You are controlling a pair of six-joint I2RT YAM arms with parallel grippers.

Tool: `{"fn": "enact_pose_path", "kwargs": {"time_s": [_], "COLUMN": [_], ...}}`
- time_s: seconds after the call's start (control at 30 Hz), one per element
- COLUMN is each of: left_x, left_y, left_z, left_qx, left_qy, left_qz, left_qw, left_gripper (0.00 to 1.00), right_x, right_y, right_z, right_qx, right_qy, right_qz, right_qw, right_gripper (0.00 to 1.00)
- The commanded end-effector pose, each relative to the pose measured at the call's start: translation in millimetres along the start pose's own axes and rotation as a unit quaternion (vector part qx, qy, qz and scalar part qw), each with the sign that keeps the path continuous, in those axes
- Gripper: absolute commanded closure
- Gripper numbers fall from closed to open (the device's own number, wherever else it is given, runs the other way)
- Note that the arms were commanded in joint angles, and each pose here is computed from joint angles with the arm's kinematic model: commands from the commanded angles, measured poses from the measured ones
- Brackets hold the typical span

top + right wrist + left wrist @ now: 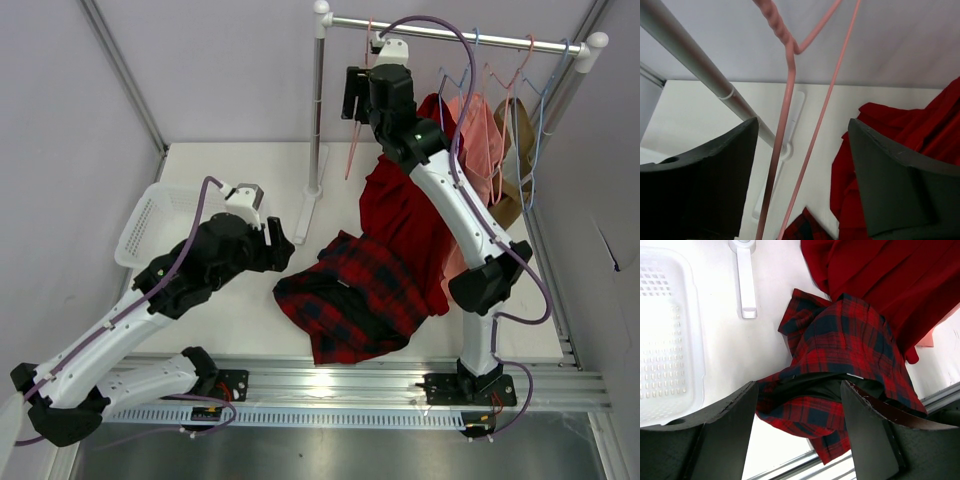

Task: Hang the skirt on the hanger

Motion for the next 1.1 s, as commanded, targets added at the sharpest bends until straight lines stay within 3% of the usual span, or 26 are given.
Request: {"fn": "enact_pose_path", "kwargs": {"time_s": [0.0,0.1,0.4,0.67,0.77,0.97,1.0,1.07], "left_x": [-9.3,-8.0,-0.5,3.4,3.8,5.2,6.1,6.7], "left_y": [6.7,5.3,-1.9,-8.2,-9.3,-10.2,-9.8,-10.1], "left_z": [3.0,2.0,-0.2,-2.7,-3.0,-3.1,-2.8,-2.3], "left_qx": [-0.005,-0.002,0.002,0.007,0.008,0.007,0.007,0.007], "left_qy": [-0.005,-0.003,0.000,-0.001,0.000,0.001,0.001,0.002], "left_qz": [-0.018,-0.017,-0.011,-0.003,-0.003,-0.001,0.000,0.000], "left_qw": [1.000,1.000,1.000,1.000,1.000,1.000,1.000,1.000], "left_gripper": [0.28,0.28,0.28,0.27,0.27,0.28,0.28,0.28], "right_x": [-27.4,-24.3,-24.8,-34.5,-35.4,-35.9,-40.1,-44.6], "right_y": [13.5,16.8,25.6,28.8,28.8,27.4,29.7,33.3], "right_z": [-4.8,-7.3,-16.3,-17.2,-15.9,-15.1,-13.0,-11.0], "right_qx": [0.018,0.019,0.033,0.035,0.030,0.024,0.019,0.012], "right_qy": [0.007,0.009,0.026,0.037,0.040,0.047,0.044,0.042], "right_qz": [-0.035,-0.034,-0.034,-0.047,-0.047,-0.043,-0.046,-0.049], "right_qw": [0.999,0.999,0.999,0.998,0.998,0.998,0.998,0.998], "right_gripper": [0.27,0.39,0.58,0.59,0.64,0.88,1.00,1.00]}}
Point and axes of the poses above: each gripper's point midway between its finger pads, its own y axis back along the fingers, its own z axis along the line the jaws close on, x = y × z, the point moved 3 cm from there along y, back along the fingers, and after that the axes turned 14 degrees about -y, right-handed, at the moved point
